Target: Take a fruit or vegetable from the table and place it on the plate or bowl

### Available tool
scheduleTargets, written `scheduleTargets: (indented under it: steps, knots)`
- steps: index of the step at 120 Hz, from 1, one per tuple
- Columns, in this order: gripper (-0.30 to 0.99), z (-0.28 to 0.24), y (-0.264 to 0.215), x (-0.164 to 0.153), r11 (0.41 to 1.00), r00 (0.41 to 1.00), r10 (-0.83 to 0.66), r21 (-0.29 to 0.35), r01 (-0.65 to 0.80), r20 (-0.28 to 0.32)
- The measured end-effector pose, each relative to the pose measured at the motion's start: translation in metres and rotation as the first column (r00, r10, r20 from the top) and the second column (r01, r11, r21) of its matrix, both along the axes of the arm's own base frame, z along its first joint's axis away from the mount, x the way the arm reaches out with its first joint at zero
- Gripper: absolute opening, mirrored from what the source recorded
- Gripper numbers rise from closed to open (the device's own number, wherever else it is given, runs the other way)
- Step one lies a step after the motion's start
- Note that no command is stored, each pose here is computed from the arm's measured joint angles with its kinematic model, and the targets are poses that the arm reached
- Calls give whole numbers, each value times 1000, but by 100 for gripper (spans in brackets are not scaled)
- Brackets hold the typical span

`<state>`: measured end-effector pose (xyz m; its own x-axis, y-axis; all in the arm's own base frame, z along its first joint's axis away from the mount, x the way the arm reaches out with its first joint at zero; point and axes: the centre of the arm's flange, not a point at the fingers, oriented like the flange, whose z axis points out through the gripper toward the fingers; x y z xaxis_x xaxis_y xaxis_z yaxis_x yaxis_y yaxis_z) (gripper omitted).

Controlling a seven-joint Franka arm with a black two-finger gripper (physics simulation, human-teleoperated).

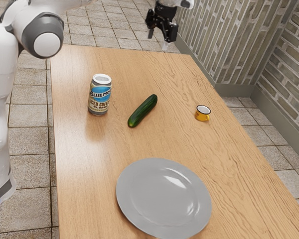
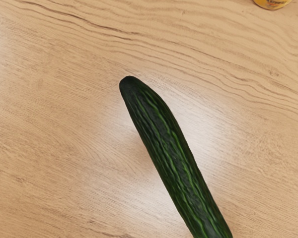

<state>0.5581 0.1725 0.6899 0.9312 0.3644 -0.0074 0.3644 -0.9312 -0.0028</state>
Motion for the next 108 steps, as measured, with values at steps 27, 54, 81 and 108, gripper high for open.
scheduleTargets:
  steps: [27,54,81,108]
  knots:
    - [69,-66,-21,-20,999,997,-14,-45,11,-80]
    - [69,-142,-42,-37,999,995,-37,-19,35,-90]
    - [69,-154,-45,-27,1000,1000,-13,5,13,-5]
    - [69,-162,-44,-27,1000,1000,21,10,-21,24]
